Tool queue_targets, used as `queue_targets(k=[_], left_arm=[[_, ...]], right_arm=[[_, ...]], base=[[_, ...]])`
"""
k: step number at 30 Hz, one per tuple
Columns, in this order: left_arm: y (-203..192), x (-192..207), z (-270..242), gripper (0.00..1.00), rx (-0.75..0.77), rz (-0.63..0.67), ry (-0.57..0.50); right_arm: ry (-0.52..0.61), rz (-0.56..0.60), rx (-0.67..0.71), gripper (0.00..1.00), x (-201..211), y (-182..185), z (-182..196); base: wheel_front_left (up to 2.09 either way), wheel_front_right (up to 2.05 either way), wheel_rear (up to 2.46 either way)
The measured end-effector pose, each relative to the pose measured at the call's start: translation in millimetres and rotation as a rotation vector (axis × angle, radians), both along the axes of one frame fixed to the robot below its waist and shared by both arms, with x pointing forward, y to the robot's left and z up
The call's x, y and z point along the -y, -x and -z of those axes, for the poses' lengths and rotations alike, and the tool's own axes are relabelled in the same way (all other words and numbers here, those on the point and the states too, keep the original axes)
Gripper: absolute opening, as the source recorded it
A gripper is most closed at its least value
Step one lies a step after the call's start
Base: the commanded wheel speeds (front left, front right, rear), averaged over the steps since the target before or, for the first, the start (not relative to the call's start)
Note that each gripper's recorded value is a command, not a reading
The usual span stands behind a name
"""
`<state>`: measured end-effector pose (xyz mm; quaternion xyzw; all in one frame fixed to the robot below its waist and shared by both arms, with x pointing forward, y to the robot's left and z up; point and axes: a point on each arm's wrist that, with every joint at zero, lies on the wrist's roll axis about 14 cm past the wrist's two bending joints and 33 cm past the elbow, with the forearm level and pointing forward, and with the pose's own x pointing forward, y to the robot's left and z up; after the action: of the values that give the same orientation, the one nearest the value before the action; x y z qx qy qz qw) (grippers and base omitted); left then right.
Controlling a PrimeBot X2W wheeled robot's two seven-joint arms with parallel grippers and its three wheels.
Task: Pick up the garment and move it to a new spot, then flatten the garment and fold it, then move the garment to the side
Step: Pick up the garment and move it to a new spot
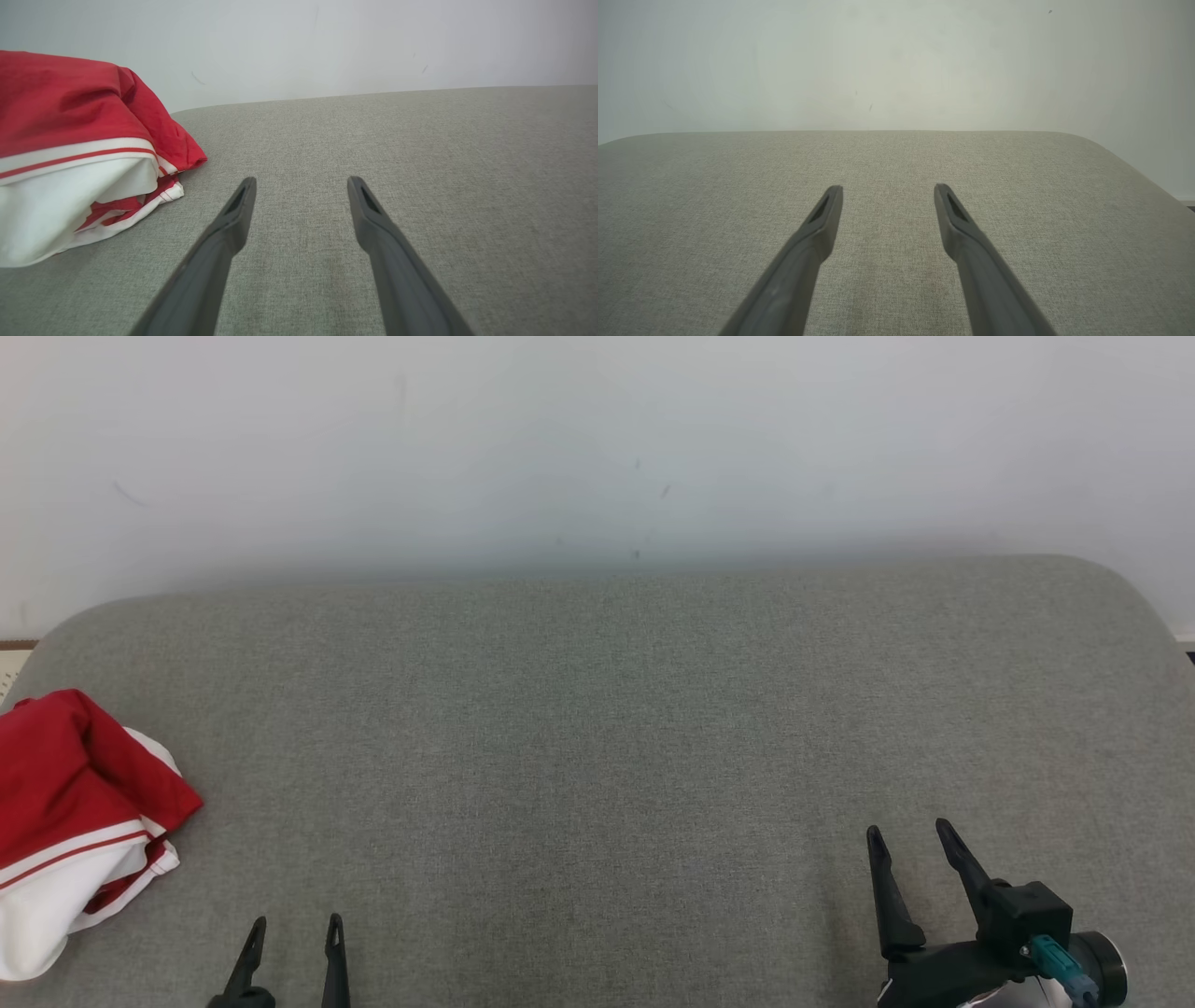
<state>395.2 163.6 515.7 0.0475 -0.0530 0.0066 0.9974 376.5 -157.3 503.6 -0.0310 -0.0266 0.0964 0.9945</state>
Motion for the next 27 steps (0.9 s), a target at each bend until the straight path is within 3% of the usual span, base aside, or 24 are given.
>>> queue_targets(k=[15, 27], left_arm=[[2, -12, 1, 1.00, -0.002, -0.039, 0.027], [25, -64, 9, 1.00, -0.024, -0.198, 0.041]], right_arm=[[0.002, -0.019, -0.016, 1.00, -7, 0, 6], [-0.011, -0.177, -0.016, 1.00, -58, -14, 5]], base=[[0.00, 0.00, 0.00], [0.00, 0.00, 0.00]])
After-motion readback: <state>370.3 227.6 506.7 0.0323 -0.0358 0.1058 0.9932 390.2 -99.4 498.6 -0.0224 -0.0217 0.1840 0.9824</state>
